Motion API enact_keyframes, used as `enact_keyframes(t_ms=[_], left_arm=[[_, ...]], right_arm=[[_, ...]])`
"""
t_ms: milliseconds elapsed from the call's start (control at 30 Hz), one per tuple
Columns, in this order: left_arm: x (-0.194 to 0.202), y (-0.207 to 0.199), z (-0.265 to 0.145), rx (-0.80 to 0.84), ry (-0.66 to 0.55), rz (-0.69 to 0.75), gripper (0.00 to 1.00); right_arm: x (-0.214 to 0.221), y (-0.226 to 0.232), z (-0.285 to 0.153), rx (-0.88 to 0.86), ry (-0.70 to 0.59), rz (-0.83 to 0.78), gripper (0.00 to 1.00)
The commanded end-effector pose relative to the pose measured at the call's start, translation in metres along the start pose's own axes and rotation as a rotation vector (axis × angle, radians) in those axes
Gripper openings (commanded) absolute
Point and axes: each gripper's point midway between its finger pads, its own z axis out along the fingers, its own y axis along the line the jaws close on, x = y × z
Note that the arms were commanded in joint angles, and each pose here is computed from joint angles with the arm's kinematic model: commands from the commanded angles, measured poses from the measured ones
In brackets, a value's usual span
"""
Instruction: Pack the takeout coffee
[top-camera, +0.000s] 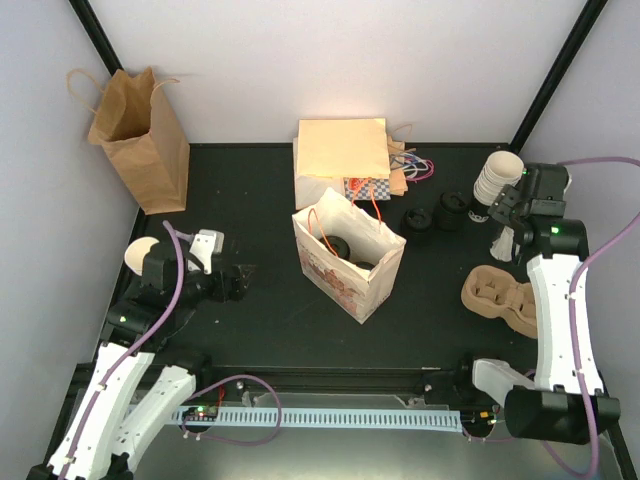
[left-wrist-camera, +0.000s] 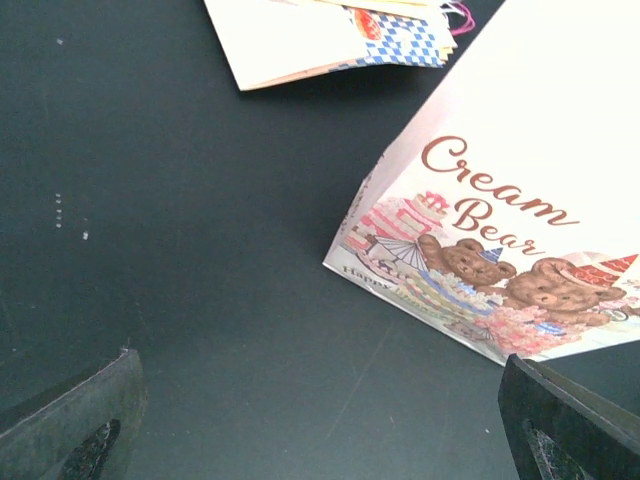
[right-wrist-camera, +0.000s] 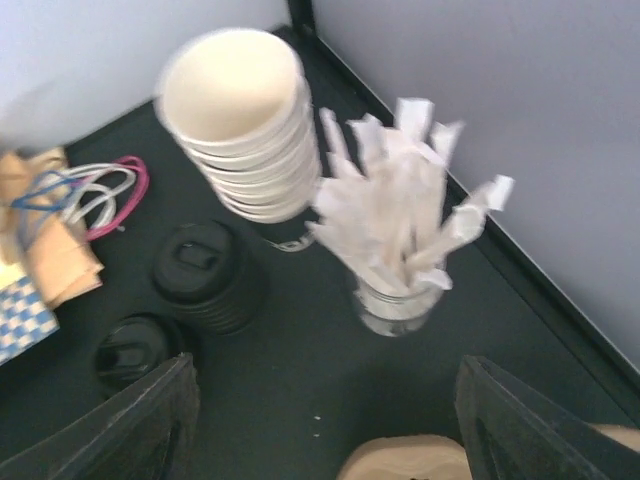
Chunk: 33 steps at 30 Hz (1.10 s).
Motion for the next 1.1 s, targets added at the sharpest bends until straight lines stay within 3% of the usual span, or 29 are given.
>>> enact_keyframes(t_ms=[0,167,433,467,600,933,1067], left_arm=[[-0.005,-0.014,0.008,0.095,-0.016,0.036,0.99],[0.005,-0.018,0.013,0.147,-0.053,0.037,0.99],[0.005,-0.018,0.009,0.148,-0.082,0.039,0.99],[0.005,-0.018,0.009,0.148,-0.081,0.039,0.99],[0.004,-0.018,0.008,0.148,-0.086,0.039,0.99],[0.004,-0.021,0.006,0.161,-0.095,0.048,0.99],[0.004,-0.021,0.006,0.163,-0.095,0.049,0.99]], right_arm=[[0.007,-0.021,0.031,0.003,0.093,0.123,0.71],[-0.006,-0.047,0.041,0.092,0.096,0.175,0.58],[-0.015,-0.046,0.059,0.135,0.176,0.174,0.53],[-0.014,-0.045,0.061,0.131,0.184,0.173,0.46],[-0.011,-0.048,0.062,0.152,0.2,0.163,0.37],[0.002,-0.033,0.075,0.07,0.278,0.121,0.36],[0.0,-0.03,0.082,0.057,0.281,0.105,0.27]])
